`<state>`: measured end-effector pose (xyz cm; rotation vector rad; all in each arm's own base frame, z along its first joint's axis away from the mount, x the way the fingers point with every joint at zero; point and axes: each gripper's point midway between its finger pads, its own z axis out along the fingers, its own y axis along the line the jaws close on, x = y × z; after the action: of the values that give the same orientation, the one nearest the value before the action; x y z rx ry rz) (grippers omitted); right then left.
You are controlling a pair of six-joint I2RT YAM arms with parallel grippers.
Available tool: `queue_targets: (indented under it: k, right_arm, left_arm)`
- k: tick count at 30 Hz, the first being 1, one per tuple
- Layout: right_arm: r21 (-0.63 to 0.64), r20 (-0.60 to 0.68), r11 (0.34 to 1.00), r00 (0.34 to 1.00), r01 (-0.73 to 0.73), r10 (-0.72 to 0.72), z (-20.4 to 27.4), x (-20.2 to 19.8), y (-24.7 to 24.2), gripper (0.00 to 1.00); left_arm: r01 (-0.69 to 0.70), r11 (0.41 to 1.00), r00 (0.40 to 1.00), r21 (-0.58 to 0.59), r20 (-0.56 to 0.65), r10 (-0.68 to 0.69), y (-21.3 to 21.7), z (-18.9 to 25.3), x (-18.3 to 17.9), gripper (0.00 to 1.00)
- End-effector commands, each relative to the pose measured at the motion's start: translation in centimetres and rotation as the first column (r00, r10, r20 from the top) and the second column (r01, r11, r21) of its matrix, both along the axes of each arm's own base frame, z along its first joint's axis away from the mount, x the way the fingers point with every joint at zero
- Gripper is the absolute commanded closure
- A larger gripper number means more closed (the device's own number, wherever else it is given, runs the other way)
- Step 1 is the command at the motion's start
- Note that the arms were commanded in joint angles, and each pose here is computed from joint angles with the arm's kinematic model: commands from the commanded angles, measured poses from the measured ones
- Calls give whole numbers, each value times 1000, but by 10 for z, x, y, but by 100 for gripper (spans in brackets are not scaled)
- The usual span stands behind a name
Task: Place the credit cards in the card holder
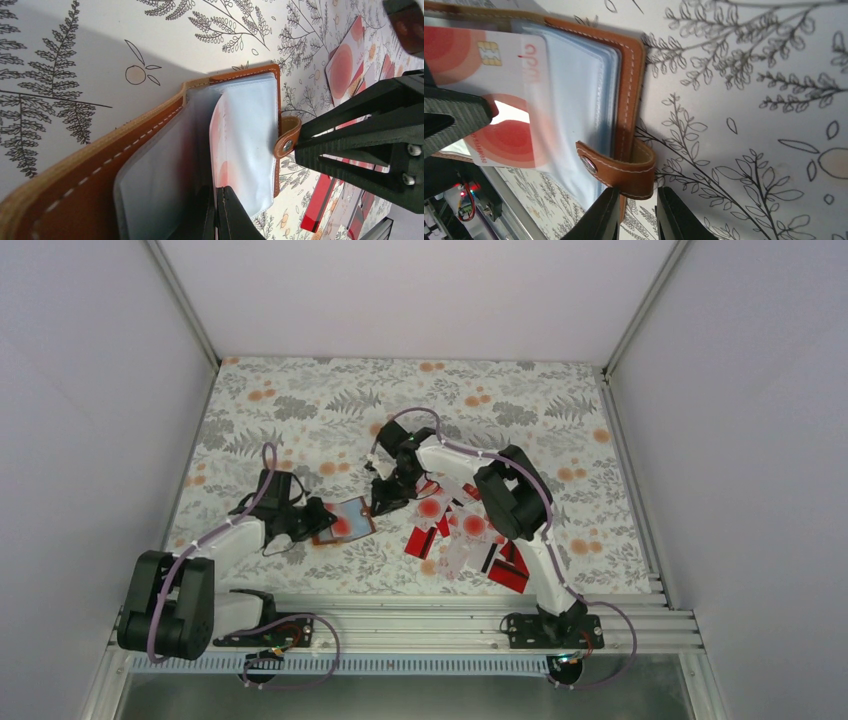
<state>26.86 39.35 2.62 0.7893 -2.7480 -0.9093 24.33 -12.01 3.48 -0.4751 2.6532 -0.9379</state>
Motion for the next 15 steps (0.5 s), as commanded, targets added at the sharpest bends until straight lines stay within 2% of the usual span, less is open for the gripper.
queue_targets:
  k: [1, 9, 15]
  right_arm:
    - [-4, -7, 1000, 1000, 9, -9, -2, -4, -4, 79]
    - [49, -78, 999, 997, 6, -3, -12, -21, -3, 79]
    - [53, -102, 998, 995, 22, -17, -20, -24, -2, 85]
  left_arm:
    - [-4, 999, 999, 50, -40, 6, 8, -18, -8, 98]
    - [9, 999, 999, 47, -43, -7, 7, -23, -8, 98]
    - [23, 999, 999, 33, -50, -21, 4, -29, -11, 98]
